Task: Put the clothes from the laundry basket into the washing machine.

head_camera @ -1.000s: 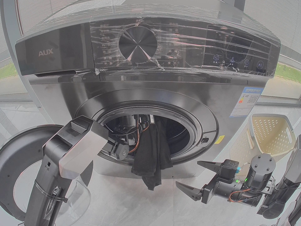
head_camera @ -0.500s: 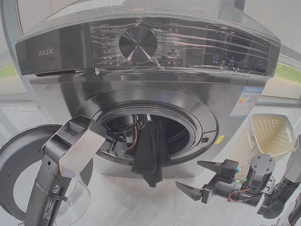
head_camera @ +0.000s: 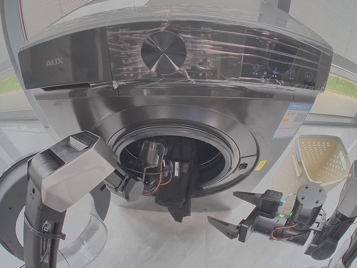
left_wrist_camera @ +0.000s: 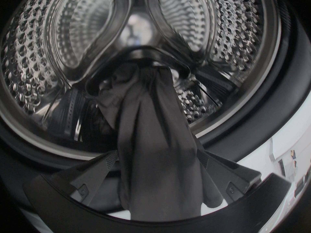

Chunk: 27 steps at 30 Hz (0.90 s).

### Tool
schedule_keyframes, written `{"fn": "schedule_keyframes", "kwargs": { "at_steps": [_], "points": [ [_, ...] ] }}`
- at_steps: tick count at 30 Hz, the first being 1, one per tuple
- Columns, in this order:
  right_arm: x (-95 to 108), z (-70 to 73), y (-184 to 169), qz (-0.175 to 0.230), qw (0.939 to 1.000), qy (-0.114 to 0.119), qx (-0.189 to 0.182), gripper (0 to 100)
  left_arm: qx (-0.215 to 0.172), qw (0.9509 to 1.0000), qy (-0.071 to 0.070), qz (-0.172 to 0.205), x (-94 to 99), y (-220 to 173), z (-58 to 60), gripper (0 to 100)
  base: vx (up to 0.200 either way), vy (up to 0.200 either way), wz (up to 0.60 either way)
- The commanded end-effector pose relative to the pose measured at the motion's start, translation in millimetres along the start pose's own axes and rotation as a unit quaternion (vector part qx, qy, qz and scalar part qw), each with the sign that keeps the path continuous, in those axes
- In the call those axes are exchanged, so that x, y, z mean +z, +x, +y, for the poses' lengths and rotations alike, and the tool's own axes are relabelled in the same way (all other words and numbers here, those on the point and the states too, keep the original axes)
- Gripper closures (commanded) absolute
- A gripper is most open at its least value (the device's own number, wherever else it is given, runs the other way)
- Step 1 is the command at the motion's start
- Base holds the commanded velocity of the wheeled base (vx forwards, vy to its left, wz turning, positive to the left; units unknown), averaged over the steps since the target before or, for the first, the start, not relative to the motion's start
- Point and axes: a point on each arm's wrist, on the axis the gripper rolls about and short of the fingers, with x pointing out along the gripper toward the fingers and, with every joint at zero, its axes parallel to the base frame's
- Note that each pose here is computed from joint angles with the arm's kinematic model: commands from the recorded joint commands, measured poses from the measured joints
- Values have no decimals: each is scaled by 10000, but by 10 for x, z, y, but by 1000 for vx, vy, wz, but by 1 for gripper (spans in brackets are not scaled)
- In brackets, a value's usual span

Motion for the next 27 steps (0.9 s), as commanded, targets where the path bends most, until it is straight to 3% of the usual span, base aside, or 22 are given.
{"fn": "schedule_keyframes", "kwargs": {
  "at_steps": [1, 8, 17, 18, 27],
  "points": [
    [-3, 7, 0, 7, 10000, 1, 17, 0, -323, 9983, 105, 480, -58, -342, -76, 0, 0, 0, 0],
    [13, 27, 2, -35, 10000, -23, 59, 0, -300, 9974, 118, 647, -232, -268, -53, 0, 0, 0, 0],
    [24, 28, 1, -65, 10000, -24, 62, 0, -315, 9979, 92, 557, -368, -54, -60, 0, 0, 0, 0],
    [21, 28, -2, -58, 10000, -24, 62, 0, -320, 9978, 93, 573, -387, -37, -59, 100, 0, 0, 0],
    [30, 29, 2, -81, 9999, -24, 64, 0, -321, 9983, 33, 483, -361, -6, -53, 100, 0, 0, 0]
  ]
}}
